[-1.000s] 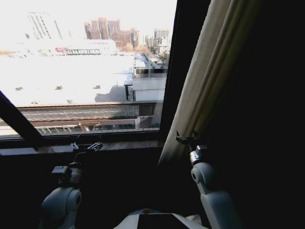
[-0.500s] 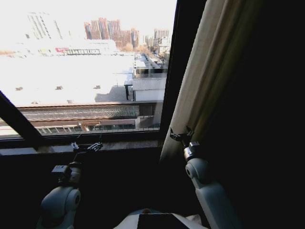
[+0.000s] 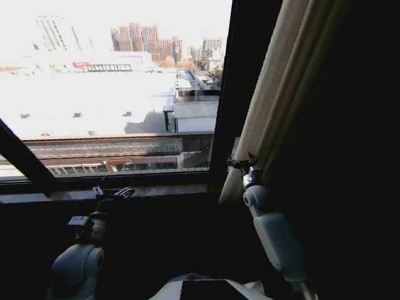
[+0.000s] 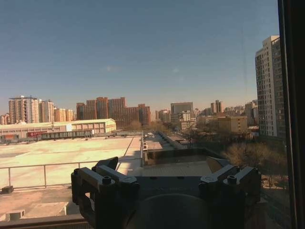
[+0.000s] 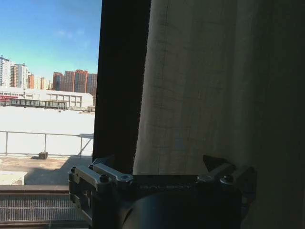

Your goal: Open the curtains by pulling them apart, changing their state from closed to fully open.

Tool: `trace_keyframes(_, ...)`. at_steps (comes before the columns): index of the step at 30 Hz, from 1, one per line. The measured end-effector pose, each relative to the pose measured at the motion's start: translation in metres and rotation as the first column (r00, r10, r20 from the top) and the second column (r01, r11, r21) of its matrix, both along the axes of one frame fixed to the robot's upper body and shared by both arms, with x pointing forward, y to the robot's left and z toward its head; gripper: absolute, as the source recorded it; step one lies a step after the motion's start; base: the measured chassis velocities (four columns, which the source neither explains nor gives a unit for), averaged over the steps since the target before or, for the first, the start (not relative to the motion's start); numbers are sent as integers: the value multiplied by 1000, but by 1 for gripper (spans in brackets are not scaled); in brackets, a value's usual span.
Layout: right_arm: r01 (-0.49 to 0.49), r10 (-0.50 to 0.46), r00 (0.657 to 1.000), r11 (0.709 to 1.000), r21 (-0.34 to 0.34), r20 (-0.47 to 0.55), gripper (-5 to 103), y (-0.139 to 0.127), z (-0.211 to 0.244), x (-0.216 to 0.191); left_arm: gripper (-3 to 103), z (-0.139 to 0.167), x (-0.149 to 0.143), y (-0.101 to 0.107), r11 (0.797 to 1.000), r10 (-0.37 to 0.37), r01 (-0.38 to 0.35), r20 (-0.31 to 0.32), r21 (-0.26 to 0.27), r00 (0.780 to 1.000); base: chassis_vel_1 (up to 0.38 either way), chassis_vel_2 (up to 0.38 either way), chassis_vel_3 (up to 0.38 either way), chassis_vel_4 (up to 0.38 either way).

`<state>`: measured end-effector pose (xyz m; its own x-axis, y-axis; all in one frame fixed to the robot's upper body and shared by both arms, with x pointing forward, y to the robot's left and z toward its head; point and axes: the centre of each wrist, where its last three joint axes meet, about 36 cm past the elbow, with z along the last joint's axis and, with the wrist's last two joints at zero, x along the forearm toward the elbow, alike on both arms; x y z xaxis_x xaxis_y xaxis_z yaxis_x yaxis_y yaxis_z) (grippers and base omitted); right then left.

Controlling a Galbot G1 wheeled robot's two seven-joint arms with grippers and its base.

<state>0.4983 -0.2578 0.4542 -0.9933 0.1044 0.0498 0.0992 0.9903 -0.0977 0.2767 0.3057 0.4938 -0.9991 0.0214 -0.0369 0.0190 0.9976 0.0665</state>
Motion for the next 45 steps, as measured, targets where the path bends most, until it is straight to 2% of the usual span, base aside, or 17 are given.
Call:
trace_keyframes(8,66,-66,997,998,10,-26,100,-13,-6,32,100,-2,-1,-4,1000,9,-9,-4,-9,1000,0,0,0,0)
trace_keyframes(10,73,-73,997,997,11,-25,103,-15,-6,36,100,-2,-2,-5,1000,12,-12,-5,-9,1000,0,0,0,0)
trace_keyframes(13,91,-91,996,996,10,-14,90,-17,-4,41,100,-2,-4,-7,1000,20,-20,-2,-11,1000,0,0,0,0)
trace_keyframes(15,93,-93,996,996,8,-12,90,-18,-3,42,100,-2,-5,-8,1000,22,-22,0,-11,1000,0,0,0,0)
trace_keyframes(19,99,-99,995,995,-3,2,68,-24,0,43,100,1,-9,-10,999,29,-29,6,-15,1000,0,0,0,0)
trace_keyframes(21,99,-99,995,995,-4,3,68,-25,0,43,100,1,-9,-10,999,30,-30,7,-15,1000,0,0,0,0)
trace_keyframes(22,99,-99,995,995,-5,5,63,-25,1,43,100,1,-10,-11,999,33,-32,6,-15,999,0,0,0,0)
trace_keyframes(23,98,-98,995,995,-7,8,52,-26,2,43,100,1,-10,-12,999,38,-38,7,-15,999,0,0,0,0)
trace_keyframes(25,98,-97,995,995,-7,8,52,-26,2,43,100,0,-11,-12,999,40,-40,7,-15,999,0,0,0,0)
trace_keyframes(28,94,-94,996,996,-9,9,36,-25,2,42,100,0,-12,-13,999,45,-45,7,-17,999,0,0,0,0)
trace_keyframes(30,93,-93,996,996,-9,9,36,-25,2,42,100,0,-12,-13,999,45,-45,7,-17,999,0,0,0,0)
trace_keyframes(31,92,-92,996,996,-9,10,25,-25,3,43,100,1,-12,-14,999,47,-47,8,-17,999,0,0,0,0)
trace_keyframes(33,91,-91,996,996,-9,11,25,-25,3,43,100,1,-13,-14,999,48,-48,8,-17,999,0,0,0,0)
trace_keyframes(37,91,-91,996,996,-9,16,4,-26,5,43,100,1,-13,-14,999,51,-51,8,-16,999,0,0,0,0)
trace_keyframes(45,93,-92,995,996,-2,36,0,-29,13,42,100,3,-14,-14,999,52,-52,13,-14,999,0,0,0,0)
